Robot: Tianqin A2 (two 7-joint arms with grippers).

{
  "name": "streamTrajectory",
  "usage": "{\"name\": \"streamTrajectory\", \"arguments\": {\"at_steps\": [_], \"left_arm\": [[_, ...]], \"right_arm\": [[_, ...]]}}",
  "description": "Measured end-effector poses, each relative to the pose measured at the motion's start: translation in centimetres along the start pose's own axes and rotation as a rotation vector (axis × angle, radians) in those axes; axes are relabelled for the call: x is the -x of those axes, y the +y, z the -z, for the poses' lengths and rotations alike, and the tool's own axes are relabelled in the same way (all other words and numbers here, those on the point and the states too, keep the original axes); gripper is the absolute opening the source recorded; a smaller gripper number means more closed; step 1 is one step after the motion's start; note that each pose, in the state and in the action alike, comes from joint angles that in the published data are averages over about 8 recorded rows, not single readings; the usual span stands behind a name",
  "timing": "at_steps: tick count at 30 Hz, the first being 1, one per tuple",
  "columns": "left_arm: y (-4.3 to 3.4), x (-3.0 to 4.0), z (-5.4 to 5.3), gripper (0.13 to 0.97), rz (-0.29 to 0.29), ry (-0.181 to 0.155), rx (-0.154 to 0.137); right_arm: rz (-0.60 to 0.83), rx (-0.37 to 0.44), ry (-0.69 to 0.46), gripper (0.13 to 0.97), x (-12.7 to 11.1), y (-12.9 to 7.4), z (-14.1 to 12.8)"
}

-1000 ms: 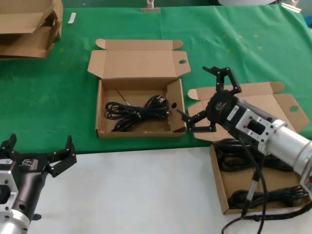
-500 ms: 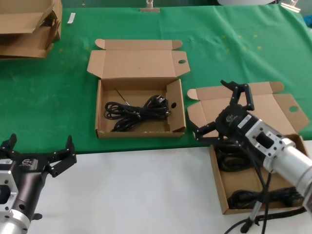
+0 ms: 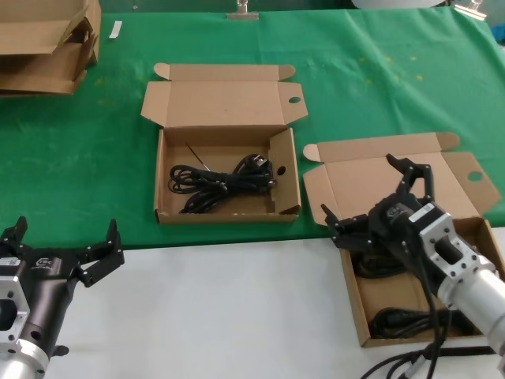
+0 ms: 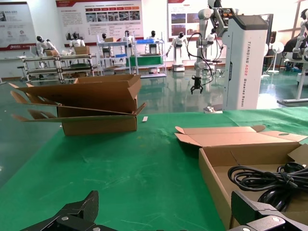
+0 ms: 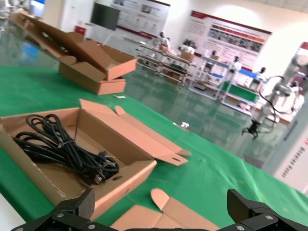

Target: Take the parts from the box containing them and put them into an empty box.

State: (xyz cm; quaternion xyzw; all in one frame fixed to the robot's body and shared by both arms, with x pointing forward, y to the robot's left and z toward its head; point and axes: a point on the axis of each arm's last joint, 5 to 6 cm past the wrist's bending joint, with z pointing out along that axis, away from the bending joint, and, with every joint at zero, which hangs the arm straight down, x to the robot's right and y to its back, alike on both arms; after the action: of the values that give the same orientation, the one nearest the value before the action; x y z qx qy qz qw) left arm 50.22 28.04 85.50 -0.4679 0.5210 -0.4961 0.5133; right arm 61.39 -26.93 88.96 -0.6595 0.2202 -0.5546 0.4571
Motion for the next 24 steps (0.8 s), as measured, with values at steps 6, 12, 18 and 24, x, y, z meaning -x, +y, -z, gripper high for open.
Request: {"name": "streamTrajectory", "arguments": {"at_steps": [6,12,18,24], "left_arm": [[0.0,0.0,0.0,0.966,0.0,0.0,0.0],[0.0,0.0,0.0,0.966,0.0,0.0,0.0],[0.0,0.0,0.0,0.966,0.0,0.0,0.0],[0.0,0.0,0.0,0.966,0.0,0.0,0.0]], "right_arm": [[-0.071,0.025,0.042,0.966,0.7,0.4,1.4],[-0.141,0.047,0.084,0.966,1.4,0.7,2.9],[-0.211,0.066,0.128,0.966,2.0,1.0,4.4],[-0.28,0.083,0.174,0.966,2.6,1.2,5.9]]}}
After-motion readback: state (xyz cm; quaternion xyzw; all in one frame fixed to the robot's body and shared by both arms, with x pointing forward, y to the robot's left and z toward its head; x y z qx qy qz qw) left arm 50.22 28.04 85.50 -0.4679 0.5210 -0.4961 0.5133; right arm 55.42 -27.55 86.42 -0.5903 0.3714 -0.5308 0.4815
